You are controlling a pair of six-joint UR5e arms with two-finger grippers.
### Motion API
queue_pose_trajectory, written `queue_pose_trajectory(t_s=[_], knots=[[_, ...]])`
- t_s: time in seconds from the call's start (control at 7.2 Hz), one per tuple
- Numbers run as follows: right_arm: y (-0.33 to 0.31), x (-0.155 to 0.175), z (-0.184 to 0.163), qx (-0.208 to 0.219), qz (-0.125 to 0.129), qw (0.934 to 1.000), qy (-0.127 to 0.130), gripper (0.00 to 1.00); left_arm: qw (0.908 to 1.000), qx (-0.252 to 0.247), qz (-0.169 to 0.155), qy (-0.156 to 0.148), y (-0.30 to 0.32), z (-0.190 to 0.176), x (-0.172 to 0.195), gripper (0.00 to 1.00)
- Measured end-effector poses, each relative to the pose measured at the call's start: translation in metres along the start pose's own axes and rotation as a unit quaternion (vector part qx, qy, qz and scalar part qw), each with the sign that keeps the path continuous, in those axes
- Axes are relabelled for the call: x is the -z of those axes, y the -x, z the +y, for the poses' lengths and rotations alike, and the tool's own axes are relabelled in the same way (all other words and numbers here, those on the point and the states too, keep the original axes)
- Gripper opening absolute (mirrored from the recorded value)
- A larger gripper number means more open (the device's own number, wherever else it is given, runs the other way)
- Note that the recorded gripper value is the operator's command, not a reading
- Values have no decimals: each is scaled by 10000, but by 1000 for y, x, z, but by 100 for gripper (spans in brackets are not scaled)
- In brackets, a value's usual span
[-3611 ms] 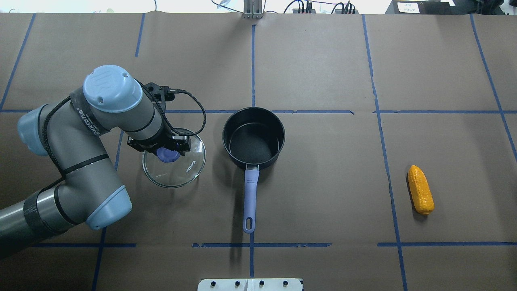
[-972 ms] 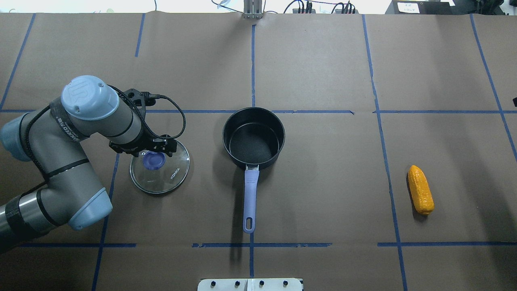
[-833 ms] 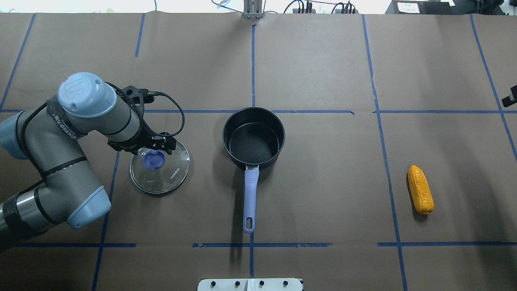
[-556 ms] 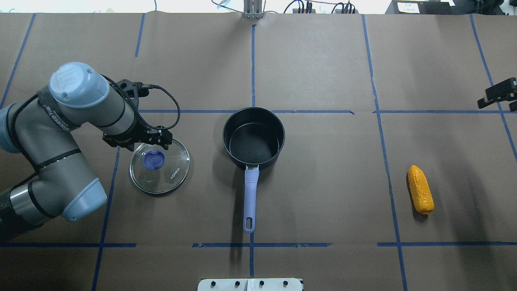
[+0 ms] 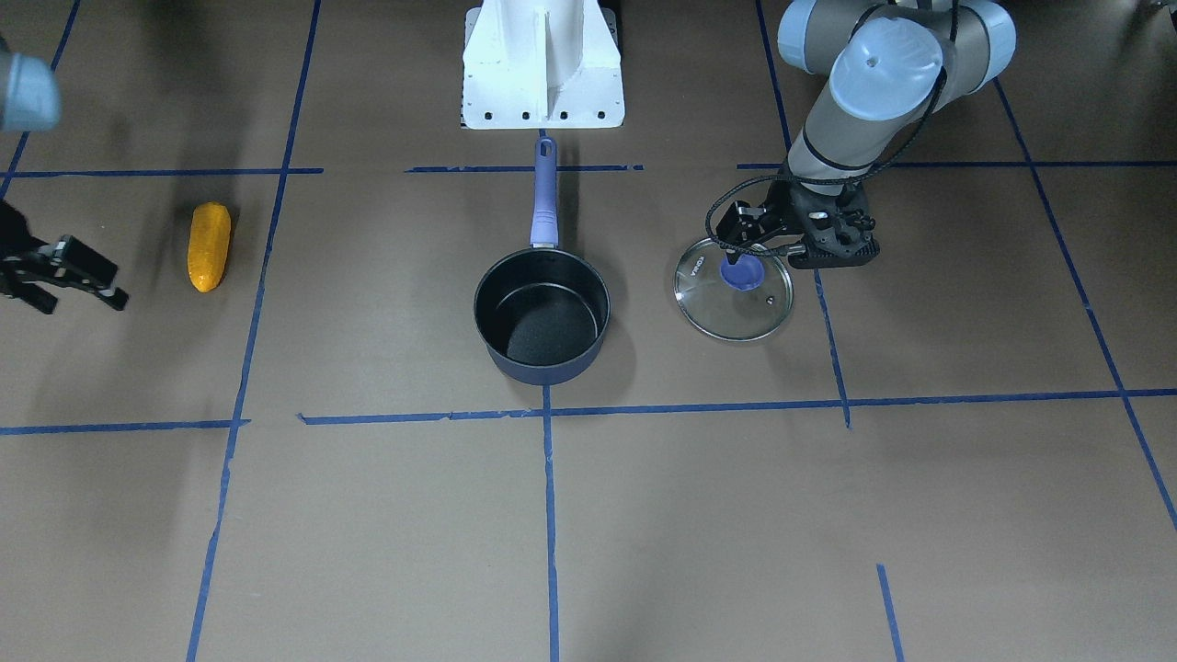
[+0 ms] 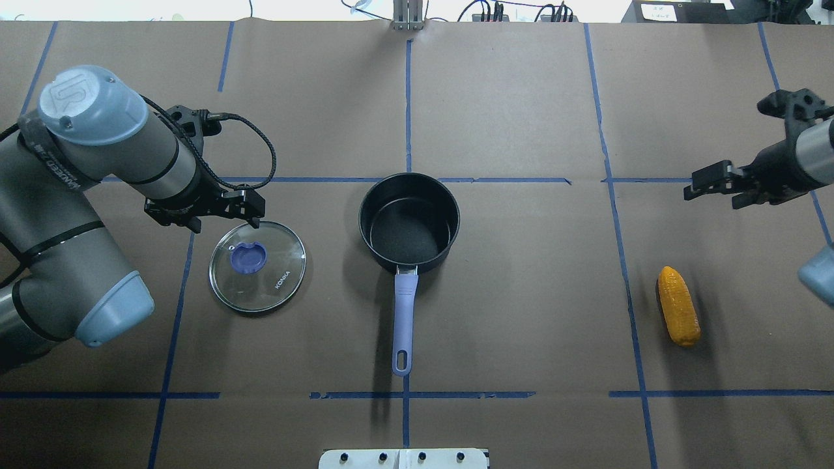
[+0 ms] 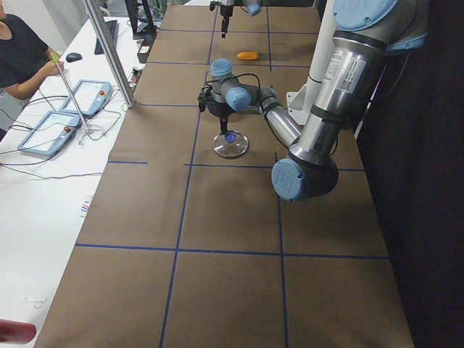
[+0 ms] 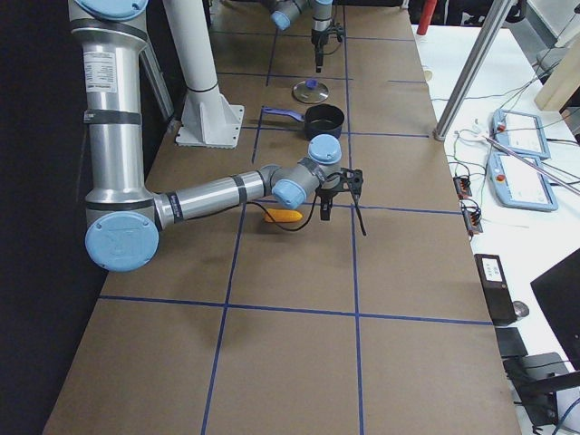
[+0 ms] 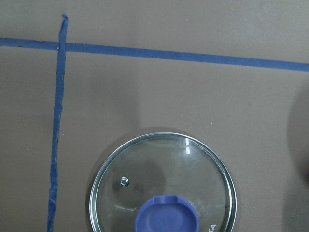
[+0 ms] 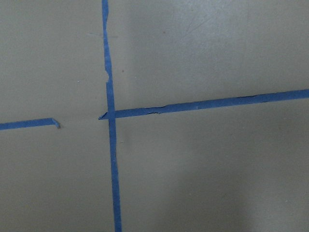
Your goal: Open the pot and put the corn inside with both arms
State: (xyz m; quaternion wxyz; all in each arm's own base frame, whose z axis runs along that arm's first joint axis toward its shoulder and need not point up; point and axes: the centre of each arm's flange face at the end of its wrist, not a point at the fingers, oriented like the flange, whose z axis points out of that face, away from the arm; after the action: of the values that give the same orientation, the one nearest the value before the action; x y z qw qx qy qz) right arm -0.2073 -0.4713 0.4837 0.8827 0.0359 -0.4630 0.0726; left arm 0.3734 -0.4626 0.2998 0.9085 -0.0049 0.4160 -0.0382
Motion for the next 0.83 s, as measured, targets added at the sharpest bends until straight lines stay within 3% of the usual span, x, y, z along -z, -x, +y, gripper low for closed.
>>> queue_pose_trajectory(t_s=[0.28,0.83], knots=[[16,-15,31,5,39,10000,48,100,9999,80,83,14,7,-9,20,100],[25,-61,104,233,521,9982,176,100,9999,-67,86,-26,26,-24,68,100]])
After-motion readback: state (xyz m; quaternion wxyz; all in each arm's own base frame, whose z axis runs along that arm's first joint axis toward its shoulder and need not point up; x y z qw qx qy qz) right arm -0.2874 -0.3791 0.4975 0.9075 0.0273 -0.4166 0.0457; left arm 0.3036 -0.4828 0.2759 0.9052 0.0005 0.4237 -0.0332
